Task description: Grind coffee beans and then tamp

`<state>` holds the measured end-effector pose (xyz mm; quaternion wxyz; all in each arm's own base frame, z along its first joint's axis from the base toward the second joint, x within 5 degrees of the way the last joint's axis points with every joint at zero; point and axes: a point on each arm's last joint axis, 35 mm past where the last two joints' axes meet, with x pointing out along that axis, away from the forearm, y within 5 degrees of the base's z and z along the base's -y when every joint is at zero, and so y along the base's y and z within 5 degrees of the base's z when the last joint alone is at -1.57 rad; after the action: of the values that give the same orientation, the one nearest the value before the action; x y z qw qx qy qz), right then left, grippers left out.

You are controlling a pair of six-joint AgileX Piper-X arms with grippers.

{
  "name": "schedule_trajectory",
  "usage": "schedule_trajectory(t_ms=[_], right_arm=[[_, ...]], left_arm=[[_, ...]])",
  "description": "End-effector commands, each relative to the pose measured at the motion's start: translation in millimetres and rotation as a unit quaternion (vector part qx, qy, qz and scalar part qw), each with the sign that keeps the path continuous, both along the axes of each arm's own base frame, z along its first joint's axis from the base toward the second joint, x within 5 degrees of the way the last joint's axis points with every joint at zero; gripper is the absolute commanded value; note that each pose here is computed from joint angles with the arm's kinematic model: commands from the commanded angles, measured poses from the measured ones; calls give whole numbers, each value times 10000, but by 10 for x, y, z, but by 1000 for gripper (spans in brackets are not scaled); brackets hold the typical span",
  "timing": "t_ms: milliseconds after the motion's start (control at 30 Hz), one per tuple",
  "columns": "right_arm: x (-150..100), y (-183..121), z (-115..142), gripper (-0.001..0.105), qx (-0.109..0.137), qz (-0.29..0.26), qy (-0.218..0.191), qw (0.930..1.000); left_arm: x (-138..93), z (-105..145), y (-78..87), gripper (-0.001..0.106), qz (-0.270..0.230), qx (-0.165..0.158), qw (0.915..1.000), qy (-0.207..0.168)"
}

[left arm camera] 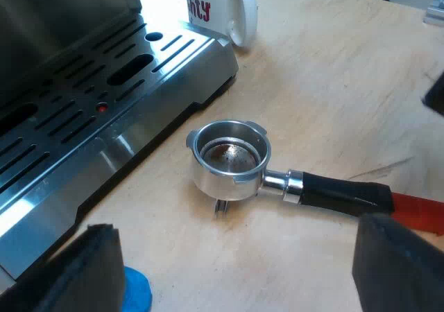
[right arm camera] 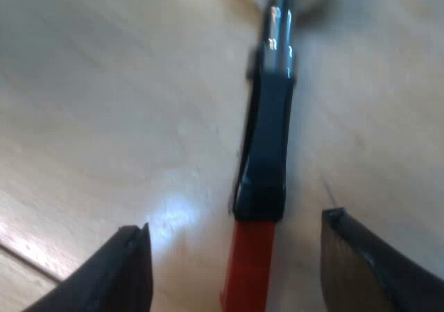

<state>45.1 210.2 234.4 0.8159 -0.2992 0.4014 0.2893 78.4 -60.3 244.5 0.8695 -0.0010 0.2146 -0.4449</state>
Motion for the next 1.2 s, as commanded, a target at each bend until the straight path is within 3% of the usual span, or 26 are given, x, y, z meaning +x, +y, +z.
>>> schedule_trajectory(t_ms=[33, 100, 333, 533, 800, 1200], right_arm=[[20, -3, 180, 55, 79, 125, -346, 9993], [28, 9, 253, 55, 148, 197, -512, 9984], [55, 131, 435, 67, 803, 471, -987, 9907], [69, 231, 521, 67, 1158, 729, -1280, 9823], [79, 247, 537, 67, 1217, 698, -1437, 9796], [79, 249, 460, 67, 1302, 688, -1454, 9784]], left_arm=[[-3, 8, 0, 69, 30, -14, 10000, -40], [-3, 8, 0, 69, 30, -14, 10000, -40], [-2, 7, 1, 69, 42, -16, 10000, -34], [29, 4, 26, 69, 575, 168, 9981, -139], [159, -44, -30, 69, 755, 348, 9965, -16], [632, -314, -276, 69, 868, 690, 9930, 396]])
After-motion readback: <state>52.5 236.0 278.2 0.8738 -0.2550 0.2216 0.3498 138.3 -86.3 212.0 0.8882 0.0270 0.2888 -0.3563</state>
